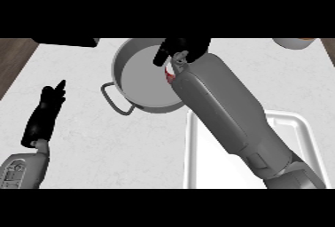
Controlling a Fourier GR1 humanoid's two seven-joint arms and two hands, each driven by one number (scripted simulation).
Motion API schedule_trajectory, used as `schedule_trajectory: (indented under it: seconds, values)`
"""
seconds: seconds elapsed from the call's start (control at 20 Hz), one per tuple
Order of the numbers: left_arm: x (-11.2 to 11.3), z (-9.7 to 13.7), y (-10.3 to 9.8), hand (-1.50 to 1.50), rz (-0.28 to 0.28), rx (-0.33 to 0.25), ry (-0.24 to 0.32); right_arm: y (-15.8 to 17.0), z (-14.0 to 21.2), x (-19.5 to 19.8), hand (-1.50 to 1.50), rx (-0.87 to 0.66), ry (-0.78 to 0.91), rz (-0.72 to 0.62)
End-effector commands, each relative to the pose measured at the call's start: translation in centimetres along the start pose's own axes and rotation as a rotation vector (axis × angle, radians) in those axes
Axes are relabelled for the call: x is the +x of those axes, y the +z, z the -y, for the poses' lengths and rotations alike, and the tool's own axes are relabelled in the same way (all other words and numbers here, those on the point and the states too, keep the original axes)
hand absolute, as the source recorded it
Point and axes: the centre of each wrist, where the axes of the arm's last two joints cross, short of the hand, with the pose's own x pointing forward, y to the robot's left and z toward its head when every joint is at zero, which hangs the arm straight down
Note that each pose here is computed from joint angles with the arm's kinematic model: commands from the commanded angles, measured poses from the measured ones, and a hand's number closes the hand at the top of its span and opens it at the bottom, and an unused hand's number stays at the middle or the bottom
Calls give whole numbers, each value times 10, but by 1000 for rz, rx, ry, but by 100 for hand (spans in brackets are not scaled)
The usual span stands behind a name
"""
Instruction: Pick the can from the tray and place it in the pot
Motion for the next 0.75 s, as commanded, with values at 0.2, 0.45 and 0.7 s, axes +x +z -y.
schedule_trajectory:
  seconds: [0.2, 0.45, 0.7]
  values:
    - [-3, -2, -2, 0, -1, -16, -8, -8, -6, -2, -150, -160, -430, -73]
    - [-10, -11, -1, 0, -46, 11, 6, -11, -11, -12, -150, -313, -605, -70]
    - [-13, -24, 2, 0, -45, 52, 7, -8, -22, -24, -150, -422, -675, -80]
